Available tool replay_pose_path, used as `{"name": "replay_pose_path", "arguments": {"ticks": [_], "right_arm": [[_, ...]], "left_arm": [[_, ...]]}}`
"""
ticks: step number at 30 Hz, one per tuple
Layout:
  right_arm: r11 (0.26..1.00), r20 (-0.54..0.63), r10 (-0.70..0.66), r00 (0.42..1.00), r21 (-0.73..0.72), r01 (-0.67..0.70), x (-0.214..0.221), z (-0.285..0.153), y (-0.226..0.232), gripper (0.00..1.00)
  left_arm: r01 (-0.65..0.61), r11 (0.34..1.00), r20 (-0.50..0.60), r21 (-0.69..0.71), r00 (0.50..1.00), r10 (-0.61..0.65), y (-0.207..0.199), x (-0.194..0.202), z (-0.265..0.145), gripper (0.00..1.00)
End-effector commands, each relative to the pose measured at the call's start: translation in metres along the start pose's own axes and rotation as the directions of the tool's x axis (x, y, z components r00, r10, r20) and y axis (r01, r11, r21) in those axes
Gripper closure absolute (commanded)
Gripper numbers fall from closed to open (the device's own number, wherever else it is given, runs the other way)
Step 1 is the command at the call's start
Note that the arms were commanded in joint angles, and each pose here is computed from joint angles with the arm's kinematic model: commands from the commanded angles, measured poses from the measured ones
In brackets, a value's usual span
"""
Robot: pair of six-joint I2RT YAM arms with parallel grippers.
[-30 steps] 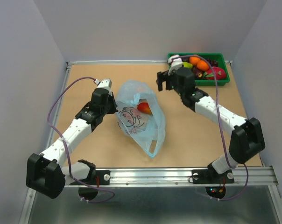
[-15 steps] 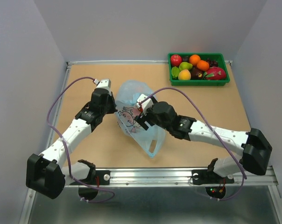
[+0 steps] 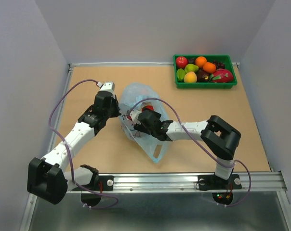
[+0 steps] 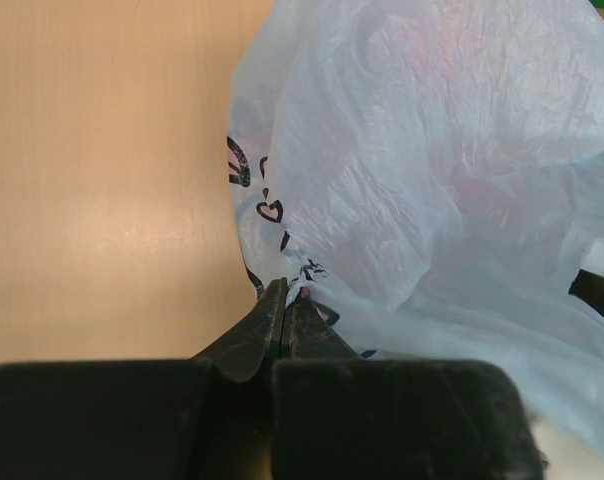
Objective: Untie the knot of the plastic bag and take out the fruit
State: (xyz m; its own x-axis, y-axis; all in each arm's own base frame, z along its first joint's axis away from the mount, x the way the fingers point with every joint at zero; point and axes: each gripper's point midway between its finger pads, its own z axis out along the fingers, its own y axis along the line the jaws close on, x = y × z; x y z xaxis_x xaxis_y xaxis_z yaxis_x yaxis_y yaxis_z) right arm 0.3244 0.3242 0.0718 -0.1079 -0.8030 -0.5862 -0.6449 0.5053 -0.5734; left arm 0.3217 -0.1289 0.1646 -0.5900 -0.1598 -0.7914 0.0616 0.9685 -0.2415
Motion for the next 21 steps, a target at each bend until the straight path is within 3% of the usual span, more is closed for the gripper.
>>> {"name": "replay_pose_path", "arguments": {"ticks": [1,11,21], "right_arm": [[0.984,0.106,0.003,0.994,0.179,-0.022,-0.048,0.012,-0.05,0.22],[0.974,0.115,0.049,0.992,0.214,-0.073,-0.037,0.055,-0.085,0.21],[0.995,0.07,0.1,0.992,-0.035,-0.098,-0.016,0.083,-0.033,0.25]], "left_arm": [[0.004,1.0,0.007,0.016,1.0,-0.004,-0.001,0.001,0.002,1.0],[0.0,0.999,-0.011,0.041,1.0,0.0,-0.005,0.005,0.003,1.0],[-0.002,0.999,-0.024,0.049,1.0,0.003,-0.007,0.008,0.005,1.0]]}}
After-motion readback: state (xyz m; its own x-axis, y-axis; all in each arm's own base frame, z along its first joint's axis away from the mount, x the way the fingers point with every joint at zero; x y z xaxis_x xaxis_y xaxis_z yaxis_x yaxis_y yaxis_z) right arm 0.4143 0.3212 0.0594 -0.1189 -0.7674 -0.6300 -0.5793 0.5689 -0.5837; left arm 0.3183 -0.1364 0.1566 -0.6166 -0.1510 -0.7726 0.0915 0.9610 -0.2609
